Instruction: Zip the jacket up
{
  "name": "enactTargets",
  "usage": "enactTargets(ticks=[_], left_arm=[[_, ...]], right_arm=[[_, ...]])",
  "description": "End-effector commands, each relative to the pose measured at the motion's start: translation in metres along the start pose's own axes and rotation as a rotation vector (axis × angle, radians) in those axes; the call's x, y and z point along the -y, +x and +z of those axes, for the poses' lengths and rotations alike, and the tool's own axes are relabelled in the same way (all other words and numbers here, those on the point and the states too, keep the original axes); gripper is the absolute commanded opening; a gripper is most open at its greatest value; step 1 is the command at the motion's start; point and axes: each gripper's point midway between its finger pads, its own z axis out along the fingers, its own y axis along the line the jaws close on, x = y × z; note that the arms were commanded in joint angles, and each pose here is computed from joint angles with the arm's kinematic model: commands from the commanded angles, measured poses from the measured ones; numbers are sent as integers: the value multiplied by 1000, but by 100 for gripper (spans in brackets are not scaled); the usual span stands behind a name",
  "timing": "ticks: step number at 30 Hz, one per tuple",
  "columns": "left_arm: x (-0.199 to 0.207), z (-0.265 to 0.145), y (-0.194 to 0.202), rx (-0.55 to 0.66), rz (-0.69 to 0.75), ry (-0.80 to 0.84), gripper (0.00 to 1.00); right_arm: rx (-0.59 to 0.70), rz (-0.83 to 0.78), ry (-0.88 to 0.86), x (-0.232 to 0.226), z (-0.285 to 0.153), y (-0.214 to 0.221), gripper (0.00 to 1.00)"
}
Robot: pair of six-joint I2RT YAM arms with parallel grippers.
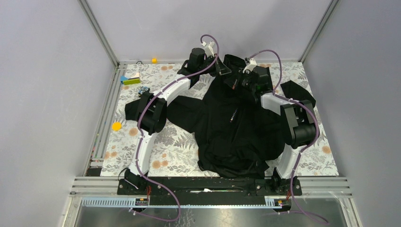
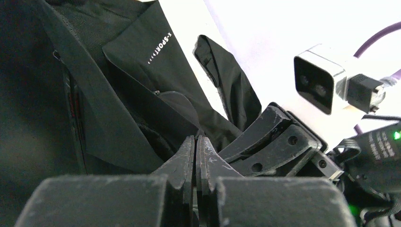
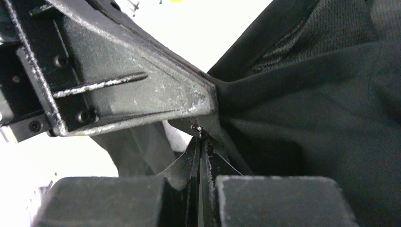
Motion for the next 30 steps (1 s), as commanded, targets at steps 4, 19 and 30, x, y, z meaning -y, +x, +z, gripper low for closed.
enactTargets(ticks=[4, 19, 30], left_arm=[[60, -31, -54, 106, 111, 132, 0], [58, -35, -79, 153, 144, 96, 0], [76, -17, -77, 179, 84, 172, 0]], right_arm=[[-319, 127, -45, 14, -45, 48, 0], [-422, 208, -193, -3, -57, 69, 0], [-233, 465, -378, -49, -66, 32, 0]])
